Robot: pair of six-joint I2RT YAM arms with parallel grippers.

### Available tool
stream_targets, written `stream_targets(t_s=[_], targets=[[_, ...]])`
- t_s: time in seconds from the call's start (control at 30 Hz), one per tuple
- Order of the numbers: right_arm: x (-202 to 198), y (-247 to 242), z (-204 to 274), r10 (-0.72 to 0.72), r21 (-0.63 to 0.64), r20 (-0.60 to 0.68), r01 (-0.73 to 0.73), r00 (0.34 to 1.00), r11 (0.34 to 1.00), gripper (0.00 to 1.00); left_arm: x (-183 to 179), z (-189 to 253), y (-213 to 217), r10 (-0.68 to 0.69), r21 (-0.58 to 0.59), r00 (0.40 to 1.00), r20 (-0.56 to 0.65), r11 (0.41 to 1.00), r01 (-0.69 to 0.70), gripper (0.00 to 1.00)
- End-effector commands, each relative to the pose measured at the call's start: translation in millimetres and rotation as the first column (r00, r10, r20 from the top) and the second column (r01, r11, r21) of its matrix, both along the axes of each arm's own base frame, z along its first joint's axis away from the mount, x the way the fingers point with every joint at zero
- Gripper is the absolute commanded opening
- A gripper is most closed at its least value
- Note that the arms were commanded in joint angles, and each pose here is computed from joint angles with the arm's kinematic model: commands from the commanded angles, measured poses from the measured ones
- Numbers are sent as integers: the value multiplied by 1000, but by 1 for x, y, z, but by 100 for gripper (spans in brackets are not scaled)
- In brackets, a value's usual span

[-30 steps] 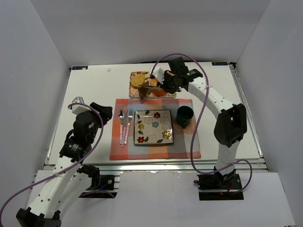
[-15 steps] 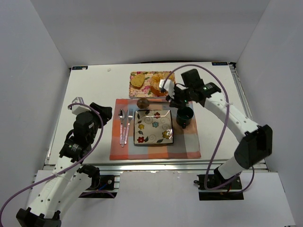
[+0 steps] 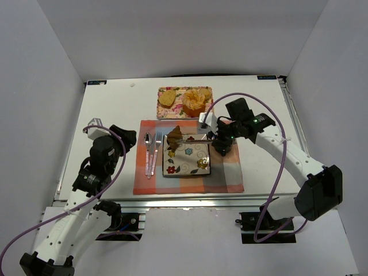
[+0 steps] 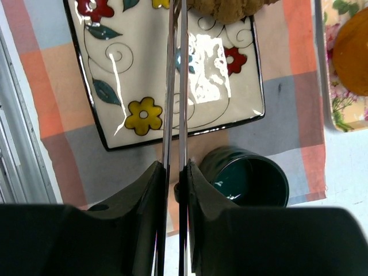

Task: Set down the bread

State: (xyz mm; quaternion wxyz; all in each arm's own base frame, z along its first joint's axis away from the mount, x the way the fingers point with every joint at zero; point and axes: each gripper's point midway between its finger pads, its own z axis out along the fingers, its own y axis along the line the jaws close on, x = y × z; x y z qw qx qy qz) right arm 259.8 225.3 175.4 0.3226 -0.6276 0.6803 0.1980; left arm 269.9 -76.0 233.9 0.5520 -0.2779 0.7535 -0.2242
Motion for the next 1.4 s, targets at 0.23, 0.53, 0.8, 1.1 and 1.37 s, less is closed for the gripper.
stream_targets(t_s=[0.23, 0.53, 0.8, 1.1, 1.37], targets=[[54, 24, 69, -227, 229, 111, 198, 968, 953, 31, -3, 10, 6, 22, -3, 999, 23, 1000, -22, 68], [133, 55, 51, -319, 207, 113, 292, 941, 934, 39, 2, 7, 2, 9, -6, 1000, 16, 1000, -9, 68], [200, 85, 20, -315, 140, 142, 296, 938, 945, 48, 2, 4, 3, 24, -10, 1000, 8, 1000, -24, 68], [225, 100, -9, -294, 93, 164, 282, 942, 955, 48, 7, -3, 2, 25, 1, 1000, -15, 1000, -25, 68], [216, 110, -15, -263, 82, 154, 253, 952, 964, 50, 7, -6, 3, 29, -2, 999, -16, 1000, -29, 68]])
